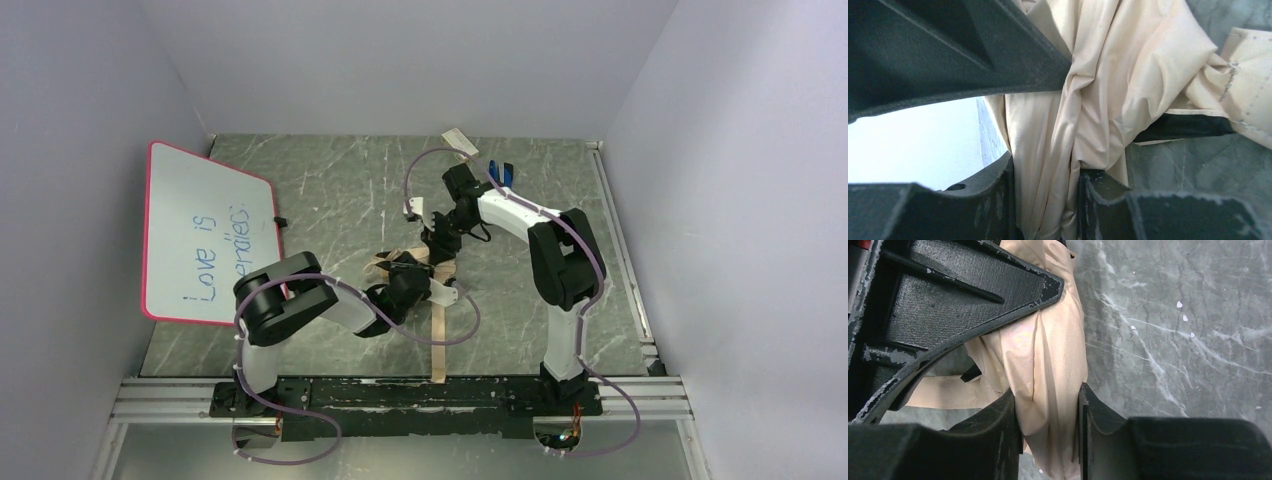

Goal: Put away the umbrella

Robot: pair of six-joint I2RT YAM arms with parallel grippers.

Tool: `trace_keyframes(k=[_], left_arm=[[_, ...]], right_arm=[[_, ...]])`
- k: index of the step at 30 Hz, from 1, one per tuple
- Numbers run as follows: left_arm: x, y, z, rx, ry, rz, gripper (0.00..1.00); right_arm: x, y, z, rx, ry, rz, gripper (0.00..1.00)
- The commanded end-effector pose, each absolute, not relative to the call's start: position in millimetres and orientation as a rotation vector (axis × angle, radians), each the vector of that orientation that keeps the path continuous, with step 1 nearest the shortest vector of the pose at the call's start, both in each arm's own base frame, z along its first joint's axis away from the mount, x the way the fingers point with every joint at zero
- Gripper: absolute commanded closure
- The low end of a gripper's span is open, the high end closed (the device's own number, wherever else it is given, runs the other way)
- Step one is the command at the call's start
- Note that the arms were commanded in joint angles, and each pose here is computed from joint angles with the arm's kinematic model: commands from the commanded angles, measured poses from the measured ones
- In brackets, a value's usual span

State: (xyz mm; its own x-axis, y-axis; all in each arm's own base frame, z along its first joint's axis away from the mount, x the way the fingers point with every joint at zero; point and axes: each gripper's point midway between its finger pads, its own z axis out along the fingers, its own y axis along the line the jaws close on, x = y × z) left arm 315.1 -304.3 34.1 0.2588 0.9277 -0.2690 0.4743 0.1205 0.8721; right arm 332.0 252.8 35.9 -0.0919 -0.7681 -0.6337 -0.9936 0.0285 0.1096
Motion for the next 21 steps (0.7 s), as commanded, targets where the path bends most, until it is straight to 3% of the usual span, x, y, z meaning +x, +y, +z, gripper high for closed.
trace_keyframes(k=[1, 3, 4, 5, 7, 14, 21], left_arm=[[308, -296, 42, 1.494, 1.382, 0.541, 0.57], [307, -299, 61, 1.437, 1.366, 0.509, 0.41], [307, -300, 70, 1.414, 1.362, 0.488, 0.25], [306, -301, 78, 1.395, 1.358, 0.468, 0.15], [303, -305, 95, 1.365, 1.347, 0.414, 0.05], [257, -312, 150, 1.293, 1.349, 0.014, 0.03], [245, -272, 206, 1.027, 1.398, -0.217, 0.2]], right_arm=[[336, 219, -5, -1.808, 2.085, 0.55, 0.76], [340, 215, -7, -1.796, 2.075, 0.497, 0.82], [340, 213, -10, -1.794, 2.074, 0.478, 0.84], [342, 213, -10, -1.79, 2.062, 0.46, 0.86], [342, 211, -12, -1.791, 2.056, 0.44, 0.88], [346, 207, -13, -1.799, 2.005, 0.386, 0.92], [344, 202, -15, -1.824, 1.926, 0.302, 0.91]])
